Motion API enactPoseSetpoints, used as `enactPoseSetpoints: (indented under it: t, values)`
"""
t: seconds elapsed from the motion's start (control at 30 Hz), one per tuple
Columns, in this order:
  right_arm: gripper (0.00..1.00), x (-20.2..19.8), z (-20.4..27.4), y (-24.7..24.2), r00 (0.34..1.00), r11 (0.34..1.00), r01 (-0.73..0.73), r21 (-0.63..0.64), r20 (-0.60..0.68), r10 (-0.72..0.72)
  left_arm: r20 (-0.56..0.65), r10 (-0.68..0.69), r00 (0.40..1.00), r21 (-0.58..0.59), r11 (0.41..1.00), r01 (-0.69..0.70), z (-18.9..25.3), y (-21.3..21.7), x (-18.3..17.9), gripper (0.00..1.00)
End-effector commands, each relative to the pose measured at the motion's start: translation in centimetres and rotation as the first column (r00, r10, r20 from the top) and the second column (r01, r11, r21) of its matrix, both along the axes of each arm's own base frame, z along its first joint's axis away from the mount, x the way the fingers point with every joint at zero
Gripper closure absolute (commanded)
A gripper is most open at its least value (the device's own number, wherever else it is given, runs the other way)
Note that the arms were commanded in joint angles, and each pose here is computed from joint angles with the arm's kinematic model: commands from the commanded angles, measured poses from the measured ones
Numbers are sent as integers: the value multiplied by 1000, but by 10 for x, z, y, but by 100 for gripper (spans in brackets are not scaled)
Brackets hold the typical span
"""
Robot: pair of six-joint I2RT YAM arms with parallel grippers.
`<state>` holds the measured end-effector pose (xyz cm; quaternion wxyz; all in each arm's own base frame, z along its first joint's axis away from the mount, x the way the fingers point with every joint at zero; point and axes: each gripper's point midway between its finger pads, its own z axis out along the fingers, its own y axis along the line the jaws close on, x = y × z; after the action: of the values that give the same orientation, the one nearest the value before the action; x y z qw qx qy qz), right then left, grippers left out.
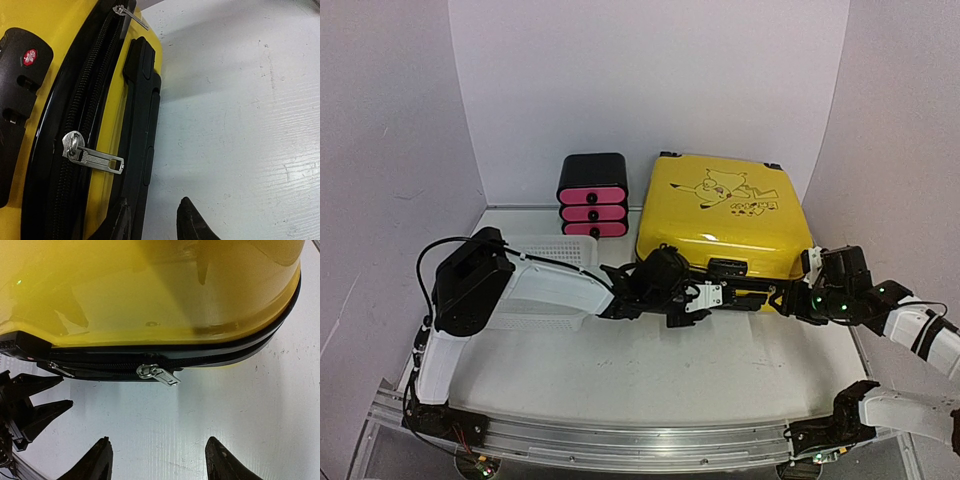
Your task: Open, take out, and arrange the luggage
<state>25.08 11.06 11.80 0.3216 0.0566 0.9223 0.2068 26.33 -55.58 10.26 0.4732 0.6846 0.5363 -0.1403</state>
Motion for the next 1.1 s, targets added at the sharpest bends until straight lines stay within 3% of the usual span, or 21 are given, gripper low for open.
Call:
enactPoseSetpoints:
  t: [0.0,0.27,0.53,0.8,1.07]
  values:
    - [37,5,6,0,999,1000,-2,6,32,2,82,11,997,-78,997,-5,38,-15,16,67]
    - [37,3,6,0,999,1000,0,14,35,-1,68,20,997,-83,996,-15,34,-17,23,66]
    - [37,6,4,1,1000,1000,-1,9,27,1,112,32,993,-8,999,-31,2,-16,34,63]
    - [38,18,4,-2,999,1000,27,-6,42,-26,114,57,992,50,997,-63,-18,-7,36,68]
    - [47,45,25,7,983,999,17,40,182,-24,100,93,991,71,992,-100,-23,5,35,75]
